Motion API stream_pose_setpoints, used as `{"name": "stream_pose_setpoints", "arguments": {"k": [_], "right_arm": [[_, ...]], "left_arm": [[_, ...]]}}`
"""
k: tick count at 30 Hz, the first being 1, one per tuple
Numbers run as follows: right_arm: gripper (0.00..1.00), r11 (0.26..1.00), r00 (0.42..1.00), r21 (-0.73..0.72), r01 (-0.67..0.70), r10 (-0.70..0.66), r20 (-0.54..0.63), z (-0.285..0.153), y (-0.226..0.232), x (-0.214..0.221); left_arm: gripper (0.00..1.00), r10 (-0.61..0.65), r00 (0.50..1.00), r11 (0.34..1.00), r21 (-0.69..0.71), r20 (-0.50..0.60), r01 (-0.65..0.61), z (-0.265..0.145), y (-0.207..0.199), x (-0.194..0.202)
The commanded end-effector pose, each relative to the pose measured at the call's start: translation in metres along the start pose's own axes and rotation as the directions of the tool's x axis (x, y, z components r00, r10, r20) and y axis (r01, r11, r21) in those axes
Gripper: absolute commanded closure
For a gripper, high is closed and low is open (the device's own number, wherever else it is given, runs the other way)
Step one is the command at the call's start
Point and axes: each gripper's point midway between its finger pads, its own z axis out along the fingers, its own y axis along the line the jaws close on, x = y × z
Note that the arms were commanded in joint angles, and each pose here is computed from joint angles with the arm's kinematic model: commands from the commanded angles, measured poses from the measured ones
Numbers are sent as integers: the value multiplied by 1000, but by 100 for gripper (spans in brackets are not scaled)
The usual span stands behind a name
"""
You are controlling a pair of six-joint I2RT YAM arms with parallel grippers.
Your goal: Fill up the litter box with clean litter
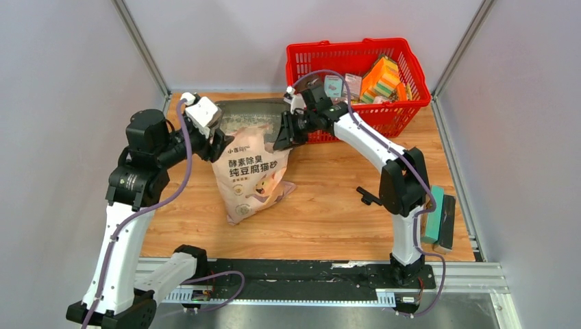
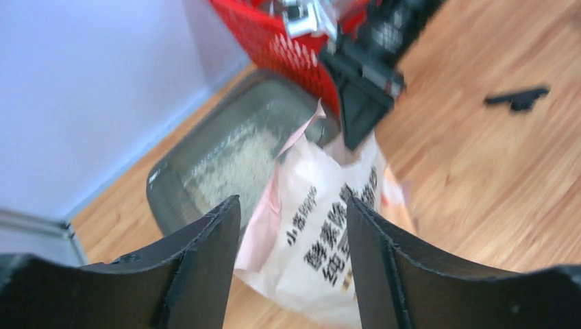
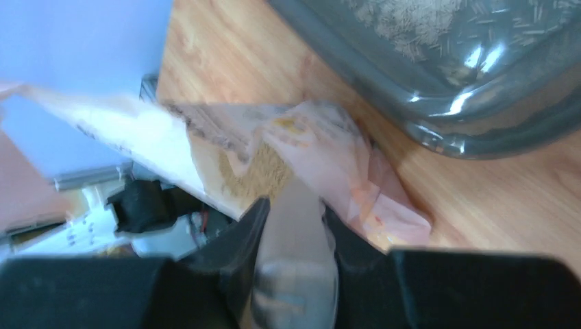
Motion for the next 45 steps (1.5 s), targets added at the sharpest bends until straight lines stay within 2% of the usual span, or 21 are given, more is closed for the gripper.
{"name": "stream_pose_setpoints", "arguments": {"k": [1, 3, 7, 9, 11, 15, 16, 18, 22, 23, 24, 26, 27, 30, 33, 37, 41, 45], "right_arm": [[100, 953, 976, -222, -206, 183, -120, -2, 12, 0], [100, 939, 970, -246, -239, 220, -100, -7, 7, -9], [100, 942, 977, -260, -213, 204, -60, -13, 3, -14], [100, 941, 974, -250, -228, 222, -51, -15, -3, -15], [100, 944, 975, -247, -220, 220, -31, -18, -5, -20], [100, 948, 978, -246, -202, 207, -7, -23, -6, -25], [100, 948, 978, -242, -205, 210, -6, -22, -8, -25], [100, 946, 975, -245, -214, 221, -1, -21, -9, -25], [100, 949, 977, -244, -201, 211, 16, -20, -10, -30], [100, 949, 978, -244, -200, 210, 16, -20, -10, -29], [100, 950, 978, -243, -198, 209, 19, -20, -11, -30], [100, 950, 978, -242, -196, 207, 19, -21, -11, -30], [100, 951, 979, -241, -194, 204, 18, -20, -11, -28], [100, 952, 979, -237, -193, 202, 16, -20, -13, -26], [100, 954, 980, -232, -190, 199, 12, -21, -14, -22], [100, 957, 983, -230, -175, 184, 19, -24, -12, -22], [100, 961, 986, -228, -153, 163, 28, -28, -10, -21], [100, 964, 988, -228, -140, 151, 33, -31, -8, -21]], "left_arm": [[31, 183, 955, 982, 83, -232, -168, -10, -1, 55], [29, 162, 939, 985, 104, -302, -136, -6, -2, 76], [27, 112, 931, 991, 111, -348, -78, 16, 3, 93], [26, 90, 918, 995, 74, -386, -66, 32, 17, 103], [26, 96, 895, 993, 100, -435, -58, 45, 23, 114], [25, 92, 883, 992, 122, -460, -40, 59, 27, 124], [25, 99, 882, 991, 126, -460, -46, 61, 28, 126], [33, 108, 880, 989, 143, -462, -46, 65, 27, 130], [39, 95, 874, 991, 129, -477, -37, 64, 29, 131], [38, 102, 889, 993, 98, -446, -65, 63, 34, 121], [32, 113, 897, 993, 87, -428, -84, 61, 37, 115], [25, 150, 914, 988, 13, -376, -156, 57, 51, 93], [20, 164, 916, 984, -7, -367, -179, 56, 56, 88], [18, 202, 891, 973, -22, -407, -231, 54, 71, 88], [18, 173, 877, 984, 38, -449, -174, 62, 72, 102], [18, 120, 843, 983, 184, -524, -26, 64, 50, 119], [18, 94, 806, 927, 347, -585, 144, 68, 21, 135], [17, 87, 753, 889, 391, -653, 237, 66, 11, 150]]}}
